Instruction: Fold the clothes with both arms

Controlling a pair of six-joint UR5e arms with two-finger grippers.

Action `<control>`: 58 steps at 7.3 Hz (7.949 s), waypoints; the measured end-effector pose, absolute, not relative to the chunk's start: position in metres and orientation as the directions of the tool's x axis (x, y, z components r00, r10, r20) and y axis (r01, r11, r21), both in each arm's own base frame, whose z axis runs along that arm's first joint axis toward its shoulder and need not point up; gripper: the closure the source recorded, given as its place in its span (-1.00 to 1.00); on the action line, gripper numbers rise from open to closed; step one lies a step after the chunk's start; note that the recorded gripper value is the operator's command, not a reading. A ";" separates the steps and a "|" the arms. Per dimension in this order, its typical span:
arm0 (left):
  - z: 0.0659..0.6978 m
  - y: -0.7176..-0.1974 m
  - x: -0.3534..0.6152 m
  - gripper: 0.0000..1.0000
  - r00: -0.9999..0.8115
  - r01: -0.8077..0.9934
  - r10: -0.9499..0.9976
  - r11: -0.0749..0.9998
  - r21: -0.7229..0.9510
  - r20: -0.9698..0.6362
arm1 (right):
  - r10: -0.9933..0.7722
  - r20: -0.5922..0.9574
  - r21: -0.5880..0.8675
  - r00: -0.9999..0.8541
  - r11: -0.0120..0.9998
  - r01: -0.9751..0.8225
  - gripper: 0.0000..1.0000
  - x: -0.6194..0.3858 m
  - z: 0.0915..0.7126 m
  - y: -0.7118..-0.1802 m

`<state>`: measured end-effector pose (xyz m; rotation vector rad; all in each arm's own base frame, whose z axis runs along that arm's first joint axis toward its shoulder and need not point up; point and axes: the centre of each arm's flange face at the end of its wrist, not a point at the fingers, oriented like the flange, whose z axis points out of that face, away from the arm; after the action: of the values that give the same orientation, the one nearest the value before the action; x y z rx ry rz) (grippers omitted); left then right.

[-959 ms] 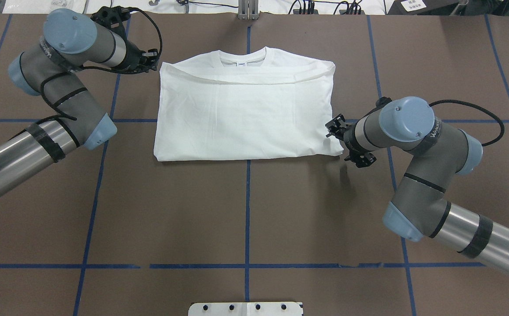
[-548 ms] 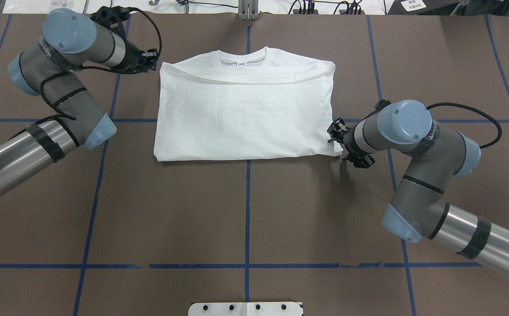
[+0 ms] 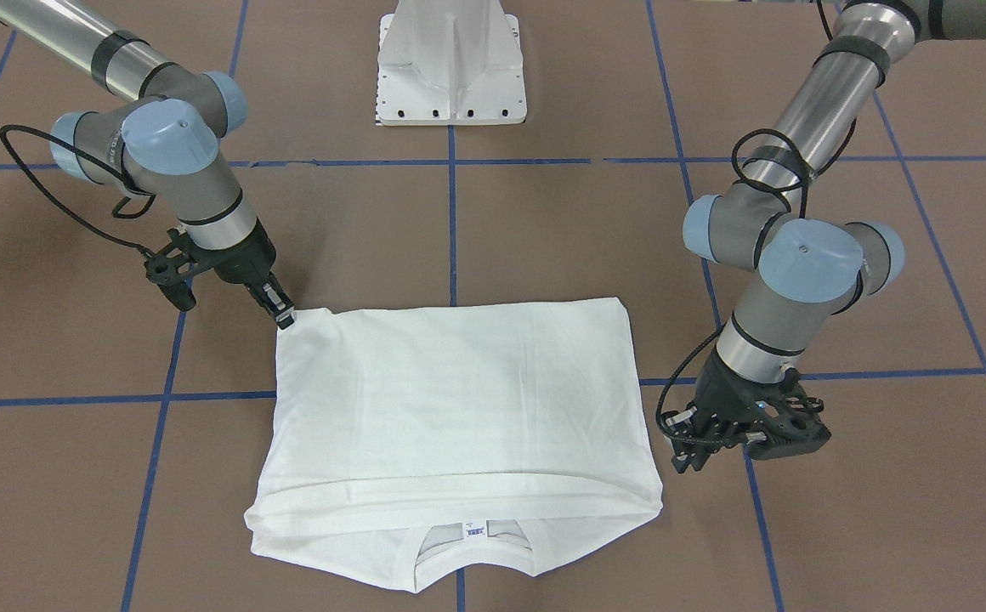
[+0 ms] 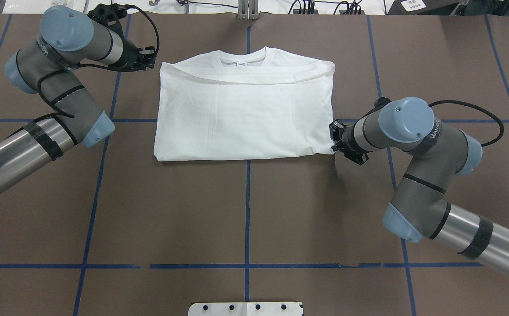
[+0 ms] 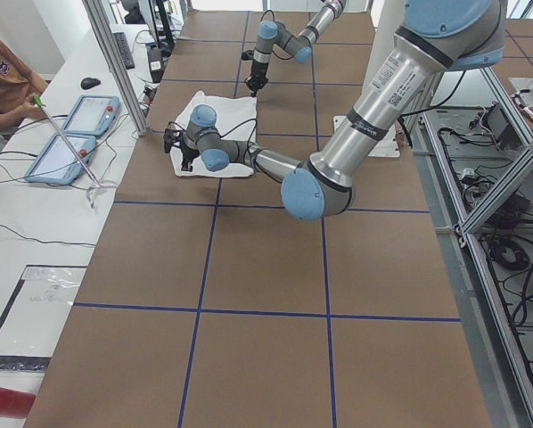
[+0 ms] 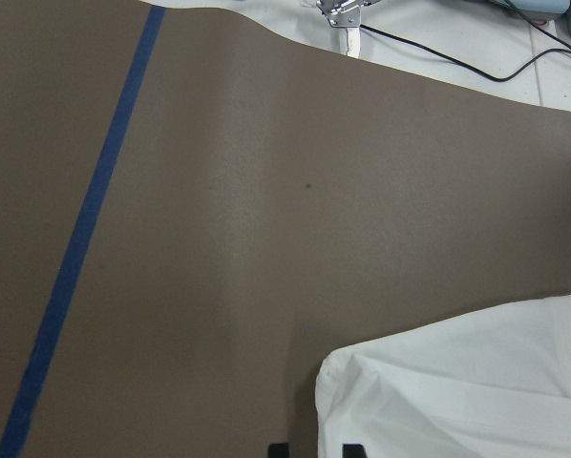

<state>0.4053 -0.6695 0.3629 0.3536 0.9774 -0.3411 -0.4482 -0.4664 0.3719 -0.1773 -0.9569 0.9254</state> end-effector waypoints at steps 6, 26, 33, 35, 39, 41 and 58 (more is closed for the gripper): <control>0.324 -0.613 0.388 0.27 0.372 0.320 -0.111 0.947 0.015 -0.921 | 0.756 0.516 -0.561 0.403 0.654 -0.507 1.00 -0.368 0.304 -0.311; 0.317 -0.405 0.531 1.00 0.335 0.188 -0.424 0.905 -0.381 -0.842 | 0.753 0.498 -0.554 0.431 0.658 -0.511 -1.00 -0.371 0.238 -0.345; 0.283 -0.635 0.476 1.00 0.301 0.442 -0.280 0.888 -0.127 -0.912 | 0.745 0.514 -0.536 0.426 0.666 -0.519 -1.00 -0.374 0.236 -0.349; 0.270 -0.686 0.495 0.85 0.292 0.500 -0.278 0.860 -0.102 -0.915 | 0.739 0.536 -0.517 0.408 0.670 -0.533 -1.00 -0.380 0.236 -0.356; 0.250 -0.702 0.498 -0.12 0.269 0.522 -0.256 0.849 -0.083 -0.928 | 0.706 0.606 -0.507 0.367 0.698 -0.505 -1.00 -0.404 0.245 -0.369; 0.250 -0.673 0.477 -0.13 0.230 0.475 -0.212 0.876 -0.081 -0.950 | 0.644 0.639 -0.462 0.420 0.758 -0.460 -1.00 -0.432 0.256 -0.354; 0.265 -0.619 0.435 -0.16 0.185 0.399 -0.172 0.913 -0.086 -0.968 | 0.265 0.642 -0.093 0.719 0.958 -0.270 -1.00 -0.489 0.328 -0.287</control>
<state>0.4353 -0.6191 0.2650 0.2017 1.3270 -0.4063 -0.4894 -0.2872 0.3279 0.0070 -0.7087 0.2960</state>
